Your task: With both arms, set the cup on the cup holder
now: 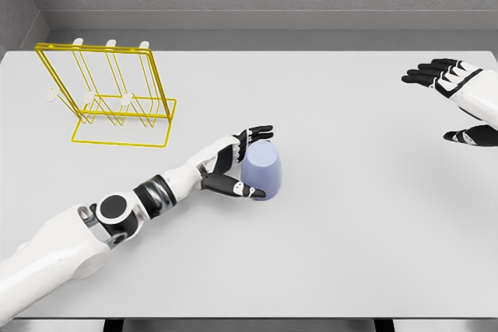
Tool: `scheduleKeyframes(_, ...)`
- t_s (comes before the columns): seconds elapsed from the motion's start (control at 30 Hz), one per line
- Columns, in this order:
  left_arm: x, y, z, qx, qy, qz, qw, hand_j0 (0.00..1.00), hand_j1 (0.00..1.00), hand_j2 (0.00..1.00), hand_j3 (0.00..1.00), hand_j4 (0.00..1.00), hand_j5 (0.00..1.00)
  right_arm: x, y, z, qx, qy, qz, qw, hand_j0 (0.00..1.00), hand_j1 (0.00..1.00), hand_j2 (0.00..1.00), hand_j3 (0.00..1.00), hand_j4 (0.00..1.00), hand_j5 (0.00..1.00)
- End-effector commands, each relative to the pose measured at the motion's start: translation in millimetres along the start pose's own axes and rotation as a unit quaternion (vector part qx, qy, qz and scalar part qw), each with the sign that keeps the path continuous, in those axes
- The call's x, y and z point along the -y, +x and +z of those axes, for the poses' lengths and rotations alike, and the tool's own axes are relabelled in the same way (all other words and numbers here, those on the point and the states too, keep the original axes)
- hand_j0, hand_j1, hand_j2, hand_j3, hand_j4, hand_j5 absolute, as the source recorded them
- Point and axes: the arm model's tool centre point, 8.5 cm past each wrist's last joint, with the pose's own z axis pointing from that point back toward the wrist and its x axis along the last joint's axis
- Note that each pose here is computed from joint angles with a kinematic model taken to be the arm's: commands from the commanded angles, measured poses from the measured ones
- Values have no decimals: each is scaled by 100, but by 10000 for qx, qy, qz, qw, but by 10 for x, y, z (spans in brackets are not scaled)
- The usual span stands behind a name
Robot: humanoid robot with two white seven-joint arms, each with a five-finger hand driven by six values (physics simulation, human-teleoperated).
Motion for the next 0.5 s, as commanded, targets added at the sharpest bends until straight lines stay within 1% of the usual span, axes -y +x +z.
scheduleKeyframes(0.0,3,-3,-4,2,1,13,10000,100,100,100,100,100,100,6,0,1,3,-19,-26,10000,100,100,100,100,100,100)
scheduleKeyframes(0.03,3,-2,-4,9,1,12,10000,100,100,100,100,100,100,6,0,1,3,-19,-26,10000,100,100,100,100,100,100)
scheduleKeyframes(0.13,26,8,-24,42,-20,28,10000,94,94,94,94,94,94,6,0,1,3,-19,-26,10000,100,100,100,100,100,100)
scheduleKeyframes(0.23,40,12,-40,81,-17,54,10000,85,85,85,85,85,85,8,0,1,2,-27,-26,10000,100,100,100,100,100,100)
scheduleKeyframes(0.27,38,24,-41,117,-13,66,9999,75,75,75,75,75,75,8,0,1,2,-27,-26,10000,100,100,100,100,100,100)
scheduleKeyframes(0.3,37,24,-41,116,-6,66,9999,73,73,73,73,73,73,6,0,1,3,-19,-26,10000,100,100,100,100,100,100)
scheduleKeyframes(0.37,40,20,-38,120,-3,79,9999,65,65,65,65,65,65,6,0,1,3,-19,-26,10000,100,100,100,100,100,100)
scheduleKeyframes(0.43,36,43,-30,256,12,71,9996,60,60,60,60,60,60,4,-4,3,-3,-17,-32,10000,100,100,100,100,100,100)
scheduleKeyframes(0.47,31,42,-25,251,16,67,9997,59,59,59,59,59,59,4,-4,3,-3,-17,-32,10000,100,100,100,100,100,100)
